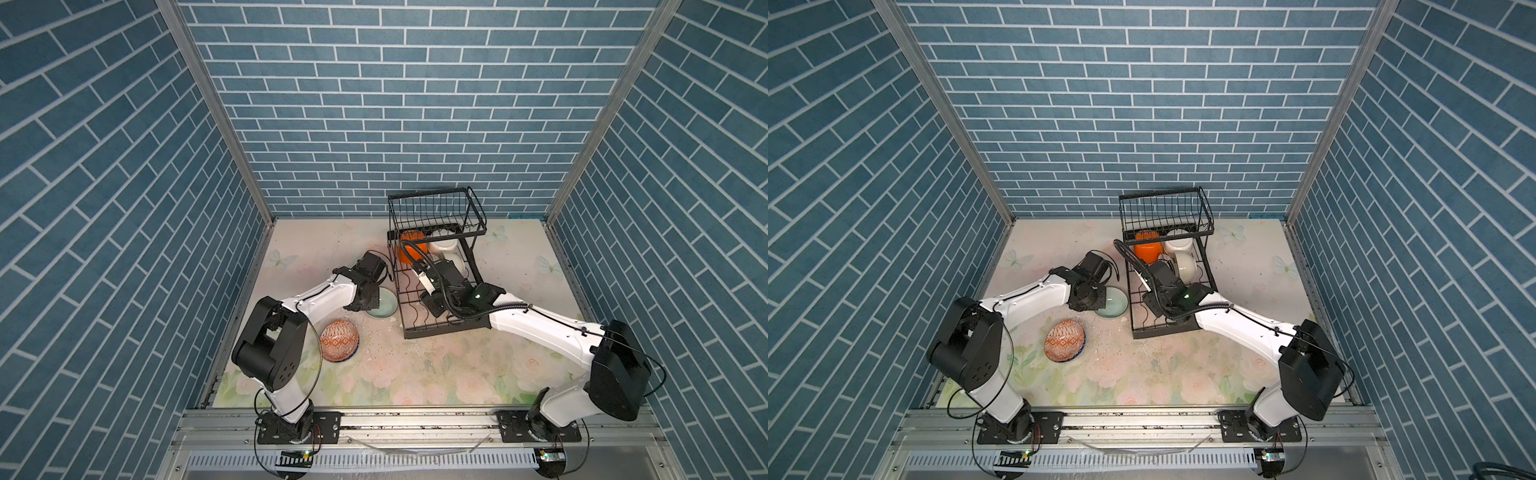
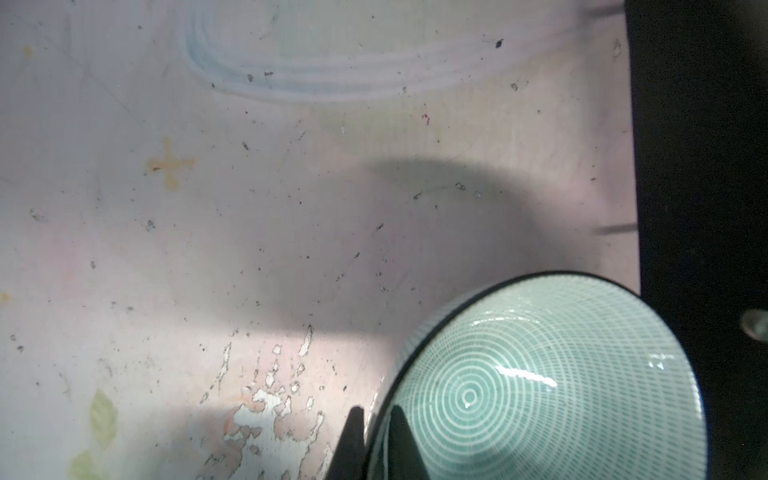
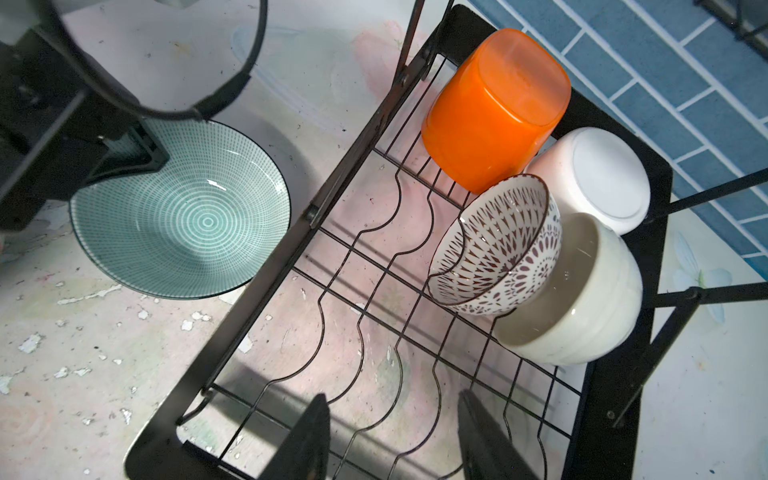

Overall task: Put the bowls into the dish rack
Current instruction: 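Withdraw the right gripper from the rack while the left gripper lowers onto the teal bowl, then close the left gripper on the teal bowl rim and lift it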

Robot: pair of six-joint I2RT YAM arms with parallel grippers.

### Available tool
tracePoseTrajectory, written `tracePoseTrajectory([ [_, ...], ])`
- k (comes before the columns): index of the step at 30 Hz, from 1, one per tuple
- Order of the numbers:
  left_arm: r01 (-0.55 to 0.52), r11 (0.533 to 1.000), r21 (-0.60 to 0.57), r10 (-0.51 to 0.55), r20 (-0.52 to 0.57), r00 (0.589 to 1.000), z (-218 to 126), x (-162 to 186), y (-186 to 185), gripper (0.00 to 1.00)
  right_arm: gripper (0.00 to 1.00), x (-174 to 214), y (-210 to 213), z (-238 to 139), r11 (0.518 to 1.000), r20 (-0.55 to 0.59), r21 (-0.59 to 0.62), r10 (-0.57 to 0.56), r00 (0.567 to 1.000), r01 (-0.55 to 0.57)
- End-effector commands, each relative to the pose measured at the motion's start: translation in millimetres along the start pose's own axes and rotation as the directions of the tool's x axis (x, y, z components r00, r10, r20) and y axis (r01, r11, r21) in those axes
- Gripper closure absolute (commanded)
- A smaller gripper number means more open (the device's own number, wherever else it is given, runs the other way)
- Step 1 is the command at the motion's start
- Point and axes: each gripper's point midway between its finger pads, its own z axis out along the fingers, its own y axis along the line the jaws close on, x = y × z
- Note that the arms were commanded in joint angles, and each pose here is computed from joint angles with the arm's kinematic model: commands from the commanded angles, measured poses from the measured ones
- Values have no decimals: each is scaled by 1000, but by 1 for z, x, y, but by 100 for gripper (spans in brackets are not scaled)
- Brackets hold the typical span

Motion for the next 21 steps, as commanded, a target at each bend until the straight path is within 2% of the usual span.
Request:
tracePoseTrajectory([
  [1,-12,998,-58,11,-21,1000,4,10,17,100,49,-14,-3,-4,999,14,0,32,999,-32],
  [21,29,999,41,-37,196,980,-53,-14,18,100,49,-15,4,0,998,12,-30,49,999,-48],
])
